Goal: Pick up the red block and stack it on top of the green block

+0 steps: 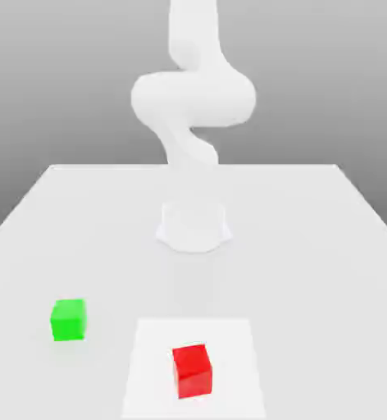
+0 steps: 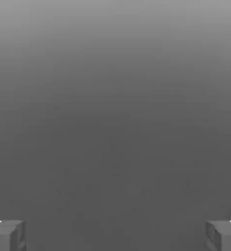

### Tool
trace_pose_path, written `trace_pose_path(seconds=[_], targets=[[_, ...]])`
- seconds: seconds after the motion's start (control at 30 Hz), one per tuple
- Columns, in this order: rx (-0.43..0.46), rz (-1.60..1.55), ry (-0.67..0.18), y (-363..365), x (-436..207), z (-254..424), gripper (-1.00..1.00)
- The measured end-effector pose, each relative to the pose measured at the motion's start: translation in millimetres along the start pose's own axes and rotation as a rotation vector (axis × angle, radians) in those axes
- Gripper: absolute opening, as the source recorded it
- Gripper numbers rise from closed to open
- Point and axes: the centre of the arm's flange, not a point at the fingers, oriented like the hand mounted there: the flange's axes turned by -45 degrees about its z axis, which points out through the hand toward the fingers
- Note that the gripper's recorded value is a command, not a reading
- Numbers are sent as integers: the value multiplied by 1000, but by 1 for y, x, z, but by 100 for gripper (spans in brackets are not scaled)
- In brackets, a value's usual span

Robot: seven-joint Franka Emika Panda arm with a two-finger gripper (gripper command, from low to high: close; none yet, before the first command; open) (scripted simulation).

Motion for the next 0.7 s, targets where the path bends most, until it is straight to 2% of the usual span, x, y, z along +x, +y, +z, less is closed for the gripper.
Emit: trace_pose_path(seconds=[0.33, 0.7], targets=[[39, -81, -316, 2, -66, 206, 0], [64, -176, -657, 3, -223, 364, 0]])
